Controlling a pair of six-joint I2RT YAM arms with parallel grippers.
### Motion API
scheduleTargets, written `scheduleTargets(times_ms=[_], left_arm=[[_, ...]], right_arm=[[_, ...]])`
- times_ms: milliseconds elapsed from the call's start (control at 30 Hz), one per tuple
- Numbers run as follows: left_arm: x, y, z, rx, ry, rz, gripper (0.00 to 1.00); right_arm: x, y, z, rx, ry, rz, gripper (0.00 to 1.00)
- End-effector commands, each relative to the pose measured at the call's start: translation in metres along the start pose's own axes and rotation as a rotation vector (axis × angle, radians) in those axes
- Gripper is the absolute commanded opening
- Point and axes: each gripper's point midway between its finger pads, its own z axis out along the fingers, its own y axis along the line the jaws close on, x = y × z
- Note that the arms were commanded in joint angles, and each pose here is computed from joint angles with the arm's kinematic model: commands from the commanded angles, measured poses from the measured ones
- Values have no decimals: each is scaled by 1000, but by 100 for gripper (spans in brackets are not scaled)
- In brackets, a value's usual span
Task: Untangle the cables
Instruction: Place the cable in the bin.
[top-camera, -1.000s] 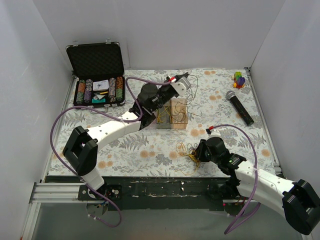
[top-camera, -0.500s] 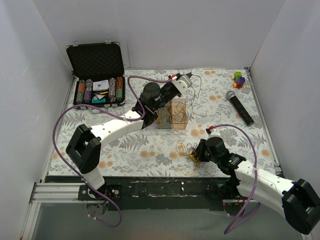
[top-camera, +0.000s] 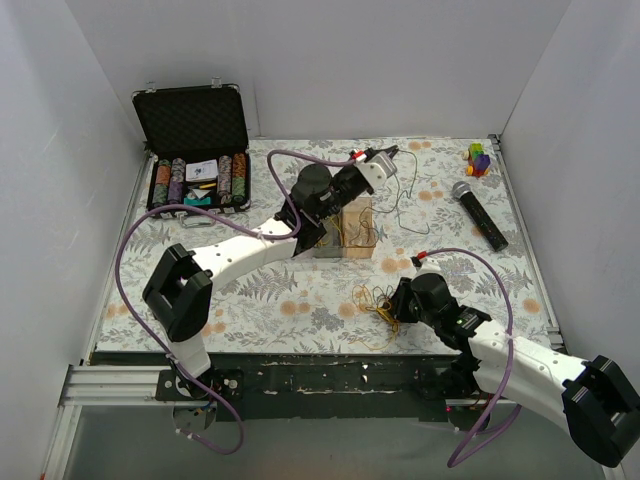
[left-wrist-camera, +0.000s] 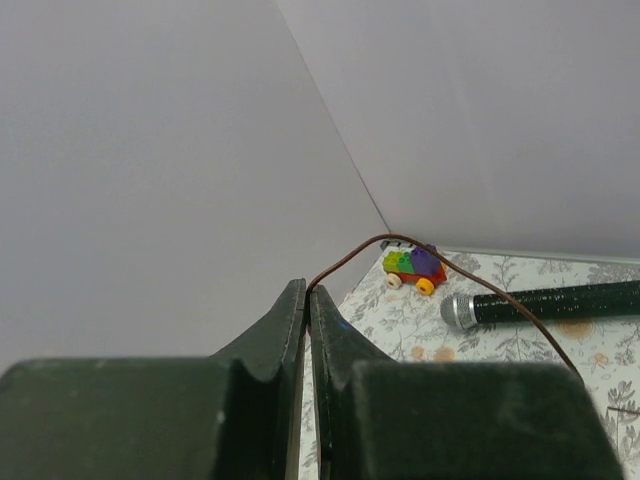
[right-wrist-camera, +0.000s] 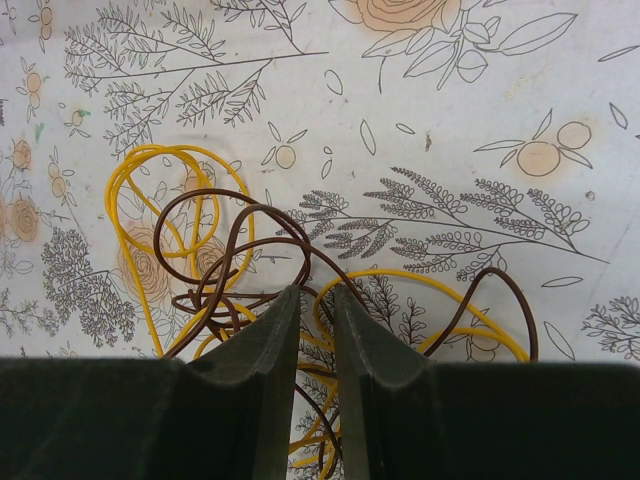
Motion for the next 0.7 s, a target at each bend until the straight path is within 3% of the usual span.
scheduleTargets(times_ms=[0, 167, 400, 667], left_arm=[[-10, 5, -14, -9, 3, 10, 0], [25, -2, -50, 0, 99, 82, 0], [69, 34, -83, -93, 242, 130, 0], [87, 27, -97, -37, 254, 184, 0]], right_arm=[[22, -22, -1, 75, 65, -13, 28], [21, -22, -1, 71, 61, -13, 28], [22, -21, -1, 66, 65, -12, 28], [21, -19, 1, 61, 71, -12, 28]])
